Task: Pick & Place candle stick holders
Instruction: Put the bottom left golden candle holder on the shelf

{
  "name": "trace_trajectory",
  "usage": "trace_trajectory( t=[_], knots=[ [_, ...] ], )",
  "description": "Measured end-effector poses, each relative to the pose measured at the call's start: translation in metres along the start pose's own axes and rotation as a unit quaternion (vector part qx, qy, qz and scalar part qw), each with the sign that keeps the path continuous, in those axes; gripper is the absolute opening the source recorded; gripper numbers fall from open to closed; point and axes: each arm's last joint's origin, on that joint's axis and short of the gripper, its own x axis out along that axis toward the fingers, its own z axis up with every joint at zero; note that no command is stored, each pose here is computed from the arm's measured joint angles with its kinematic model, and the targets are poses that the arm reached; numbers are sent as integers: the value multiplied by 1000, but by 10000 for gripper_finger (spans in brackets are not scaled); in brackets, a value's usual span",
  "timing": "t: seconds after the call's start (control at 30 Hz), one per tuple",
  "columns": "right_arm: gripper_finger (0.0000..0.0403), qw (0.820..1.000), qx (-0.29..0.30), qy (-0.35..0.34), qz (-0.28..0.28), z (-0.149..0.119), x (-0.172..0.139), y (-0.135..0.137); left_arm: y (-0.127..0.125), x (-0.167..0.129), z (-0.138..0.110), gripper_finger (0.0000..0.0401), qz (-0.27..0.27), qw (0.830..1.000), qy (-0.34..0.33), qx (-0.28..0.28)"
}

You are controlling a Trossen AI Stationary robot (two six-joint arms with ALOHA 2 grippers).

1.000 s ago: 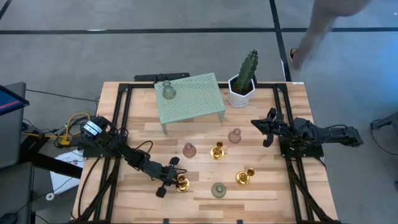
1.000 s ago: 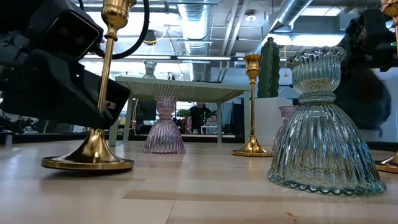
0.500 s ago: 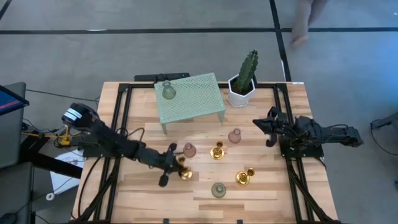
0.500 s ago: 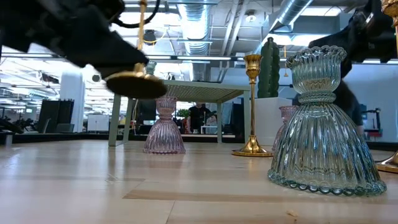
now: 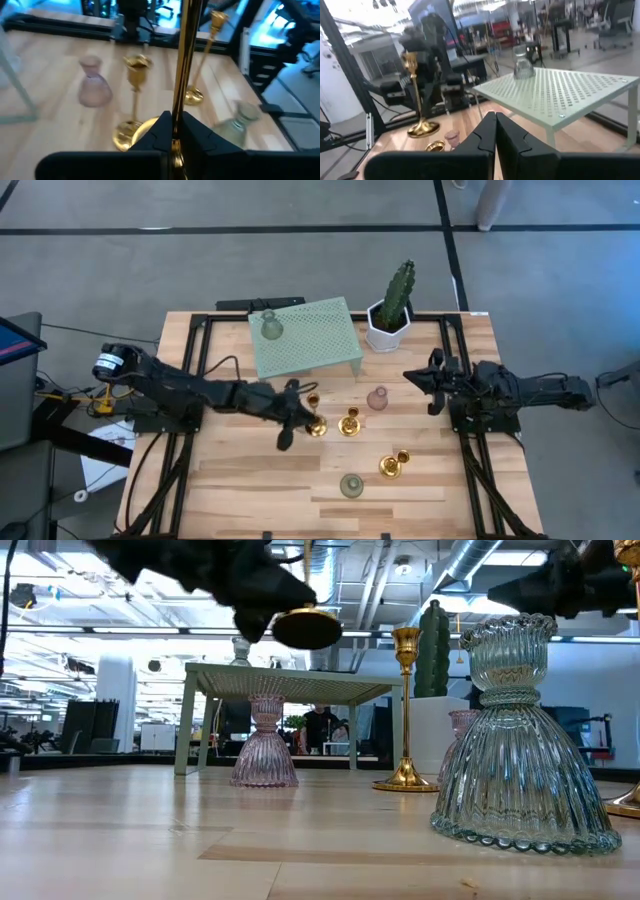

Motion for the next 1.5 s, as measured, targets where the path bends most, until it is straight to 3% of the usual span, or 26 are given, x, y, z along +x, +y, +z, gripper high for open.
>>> trace_trajectory(
  t=[0.23, 0.5, 0.87, 1.0, 1.33, 1.5],
  knots=[
    [0, 998, -41, 10, 55, 31, 37, 20, 5, 1, 30, 20, 4, 998, -32, 45],
    [0, 984, -148, 73, 59, 41, 97, 37, 12, 2, 28, 21, 15, 998, -8, 59],
    [4, 982, -137, 99, 78, 43, 161, 55, 25, 1, 28, 21, 47, 996, 0, 78],
    [37, 981, -137, 108, 80, 42, 175, 58, 28, 0, 28, 21, 52, 996, 0, 77],
    [179, 977, -128, 132, 104, 32, 199, 63, 38, 0, 30, 21, 81, 994, -5, 74],
    [206, 979, -122, 131, 101, 32, 210, 66, 40, -1, 31, 21, 85, 994, -8, 74]
  ],
)
